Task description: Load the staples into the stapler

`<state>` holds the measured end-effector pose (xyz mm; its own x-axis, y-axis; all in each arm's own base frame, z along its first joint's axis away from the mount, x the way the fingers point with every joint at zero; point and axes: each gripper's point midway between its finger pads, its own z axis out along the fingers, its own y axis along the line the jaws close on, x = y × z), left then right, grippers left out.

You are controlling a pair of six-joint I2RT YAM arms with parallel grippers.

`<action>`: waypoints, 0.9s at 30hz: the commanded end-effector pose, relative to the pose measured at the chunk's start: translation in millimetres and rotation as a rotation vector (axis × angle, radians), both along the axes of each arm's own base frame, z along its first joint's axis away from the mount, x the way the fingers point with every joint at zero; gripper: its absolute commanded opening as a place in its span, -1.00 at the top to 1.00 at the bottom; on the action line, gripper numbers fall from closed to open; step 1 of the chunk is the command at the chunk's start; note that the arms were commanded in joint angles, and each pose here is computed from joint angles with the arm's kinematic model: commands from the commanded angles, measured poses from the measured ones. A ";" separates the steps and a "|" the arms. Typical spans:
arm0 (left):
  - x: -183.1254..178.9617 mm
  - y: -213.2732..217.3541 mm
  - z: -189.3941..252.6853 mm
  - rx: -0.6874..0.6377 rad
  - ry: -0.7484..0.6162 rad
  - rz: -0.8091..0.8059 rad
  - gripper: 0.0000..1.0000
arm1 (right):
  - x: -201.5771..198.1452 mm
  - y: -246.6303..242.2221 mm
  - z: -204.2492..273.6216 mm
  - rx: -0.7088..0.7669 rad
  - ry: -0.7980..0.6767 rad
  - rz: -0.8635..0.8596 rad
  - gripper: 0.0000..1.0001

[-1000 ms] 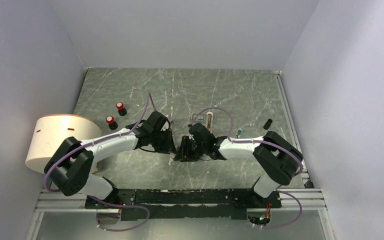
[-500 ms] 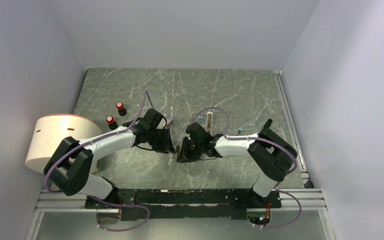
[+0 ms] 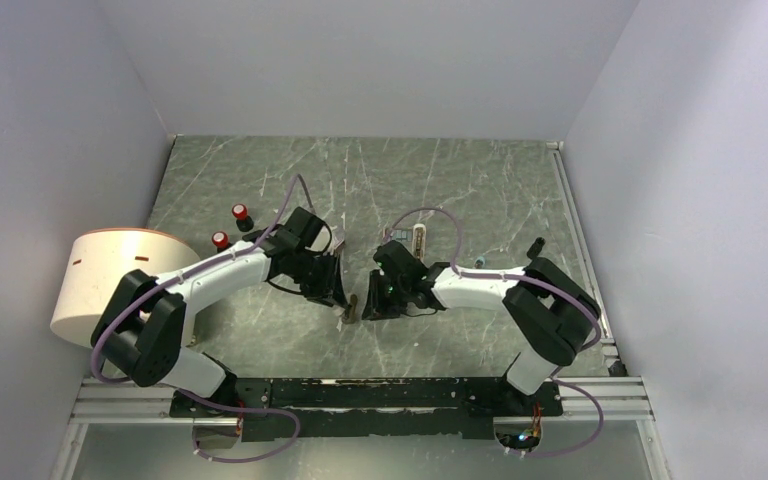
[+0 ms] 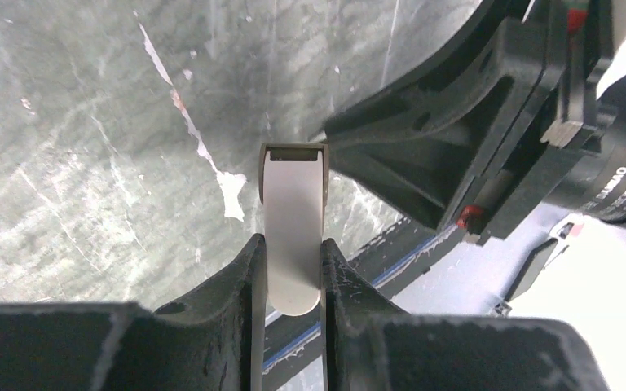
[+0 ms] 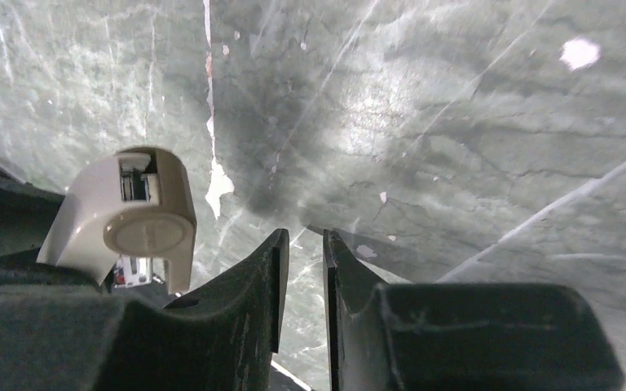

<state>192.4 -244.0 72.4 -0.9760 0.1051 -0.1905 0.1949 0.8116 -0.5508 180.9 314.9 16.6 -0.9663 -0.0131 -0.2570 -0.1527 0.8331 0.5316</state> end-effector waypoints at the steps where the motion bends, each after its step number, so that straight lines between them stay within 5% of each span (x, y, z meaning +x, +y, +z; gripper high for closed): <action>1: -9.3 -2.9 11.4 -0.029 0.045 -0.053 0.87 | 11.6 -2.3 17.1 -0.012 -0.106 0.074 0.46; 11: -1.9 -15.5 16.8 -0.096 0.070 0.038 0.87 | -18.8 17.9 55.4 0.266 -0.161 0.249 0.05; 16: -1.4 -17.9 19.5 -0.110 0.081 0.048 0.87 | -19.5 18.8 49.2 0.257 -0.134 0.234 0.00; 27: -21.7 -20.8 25.6 -0.168 0.147 -0.025 0.89 | 8.2 2.1 22.6 0.047 -0.172 0.153 0.46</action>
<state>184.9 -255.3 82.3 -0.9931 0.0567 -0.1029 0.1089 0.7728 -0.6253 166.9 323.2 40.7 -0.9220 -0.1509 -0.3565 -0.3524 0.7081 0.6119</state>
